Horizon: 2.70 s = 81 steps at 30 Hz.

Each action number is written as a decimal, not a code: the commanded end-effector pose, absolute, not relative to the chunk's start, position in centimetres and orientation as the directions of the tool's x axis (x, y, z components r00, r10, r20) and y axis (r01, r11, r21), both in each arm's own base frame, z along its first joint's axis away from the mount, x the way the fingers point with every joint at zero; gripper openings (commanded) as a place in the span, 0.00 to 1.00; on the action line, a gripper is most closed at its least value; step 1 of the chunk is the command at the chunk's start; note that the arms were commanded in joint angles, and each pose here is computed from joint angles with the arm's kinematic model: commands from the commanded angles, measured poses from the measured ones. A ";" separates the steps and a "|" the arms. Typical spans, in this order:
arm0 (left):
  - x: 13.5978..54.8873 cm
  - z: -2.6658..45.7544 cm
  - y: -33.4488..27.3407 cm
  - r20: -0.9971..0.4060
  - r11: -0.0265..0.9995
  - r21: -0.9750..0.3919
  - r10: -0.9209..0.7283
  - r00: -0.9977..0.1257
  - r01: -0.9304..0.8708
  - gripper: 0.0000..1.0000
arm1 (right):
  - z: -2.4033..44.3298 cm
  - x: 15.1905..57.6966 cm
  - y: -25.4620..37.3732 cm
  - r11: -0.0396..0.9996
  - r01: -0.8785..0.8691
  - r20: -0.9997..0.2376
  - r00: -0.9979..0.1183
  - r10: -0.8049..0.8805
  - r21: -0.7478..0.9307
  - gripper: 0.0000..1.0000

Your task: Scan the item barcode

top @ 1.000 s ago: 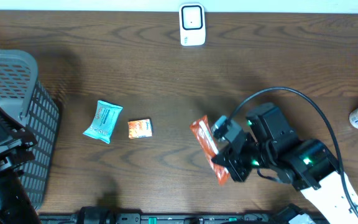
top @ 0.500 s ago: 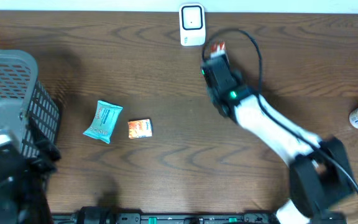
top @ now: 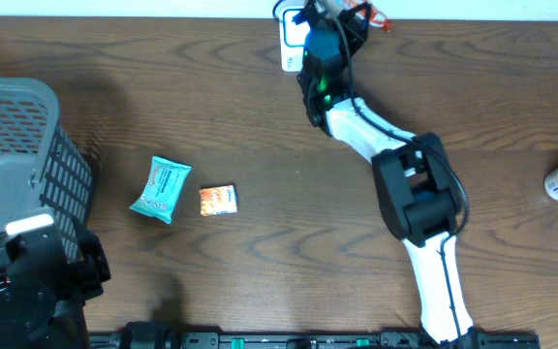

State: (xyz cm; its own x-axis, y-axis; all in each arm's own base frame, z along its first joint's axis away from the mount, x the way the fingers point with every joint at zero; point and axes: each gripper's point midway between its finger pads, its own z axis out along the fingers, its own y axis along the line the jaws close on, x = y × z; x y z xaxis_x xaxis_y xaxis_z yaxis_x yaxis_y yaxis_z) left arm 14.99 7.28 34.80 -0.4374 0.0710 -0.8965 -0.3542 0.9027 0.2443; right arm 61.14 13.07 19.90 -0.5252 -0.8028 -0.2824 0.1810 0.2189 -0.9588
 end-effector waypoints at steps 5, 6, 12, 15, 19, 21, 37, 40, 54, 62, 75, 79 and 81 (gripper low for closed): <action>12.8 31.7 7.6 -0.809 0.894 0.320 0.085 -0.581 -0.315 0.83 | 15.9 61.7 14.3 -0.098 -0.027 0.098 -0.539 -0.837 -0.995 0.01; 12.6 31.3 7.6 -0.796 0.894 0.327 0.086 -0.599 -0.307 0.83 | 16.2 61.7 14.6 -0.099 -0.015 0.092 -0.534 -0.841 -0.995 0.01; 11.2 29.6 7.6 -0.736 0.893 0.357 0.087 -0.672 -0.275 0.83 | 16.2 61.6 17.0 -0.143 -0.027 0.138 -0.472 -0.871 -0.989 0.01; 11.0 29.3 7.6 -0.724 0.893 0.362 0.087 -0.685 -0.268 0.83 | 15.1 61.6 18.5 -0.187 -0.057 0.193 -0.425 -0.884 -0.981 0.01; 11.0 29.3 7.6 -0.724 0.893 0.362 0.087 -0.685 -0.268 0.83 | 11.4 61.5 18.4 -0.227 -0.127 0.259 -0.424 -0.868 -0.966 0.01; 11.0 29.3 7.6 -0.724 0.893 0.362 0.087 -0.685 -0.268 0.83 | 8.3 61.3 18.2 -0.257 -0.189 0.315 -0.421 -0.851 -0.948 0.01; 11.0 29.3 7.6 -0.724 0.893 0.362 0.087 -0.685 -0.268 0.84 | 4.1 59.8 20.3 -0.318 -0.266 0.402 -0.374 -0.836 -0.910 0.01; 11.0 29.3 7.6 -0.724 0.893 0.362 0.087 -0.685 -0.268 0.83 | 6.2 59.7 21.6 -0.308 -0.213 0.369 -0.371 -0.852 -0.927 0.01; 11.0 29.3 7.6 -0.724 0.893 0.362 0.087 -0.685 -0.268 0.83 | 26.0 56.2 17.1 -0.040 -0.184 0.121 -0.449 -0.885 -0.982 0.01; 11.0 29.3 7.6 -0.724 0.893 0.362 0.087 -0.685 -0.268 0.83 | 30.7 54.7 9.4 0.057 -0.169 0.047 -0.552 -0.832 -0.984 0.01; 11.0 29.3 7.6 -0.724 0.893 0.362 0.087 -0.685 -0.268 0.83 | 28.4 55.2 0.6 0.223 0.033 -0.168 -0.766 -0.620 -0.974 0.01; 11.0 29.3 7.6 -0.724 0.893 0.362 0.087 -0.685 -0.268 0.83 | 22.0 51.2 -8.6 0.359 -0.060 -0.101 -0.905 -0.413 -0.931 0.01; 11.0 29.3 7.6 -0.724 0.893 0.362 0.087 -0.685 -0.268 0.83 | 20.2 49.2 -12.4 0.449 0.002 -0.150 -0.944 -0.294 -0.893 0.01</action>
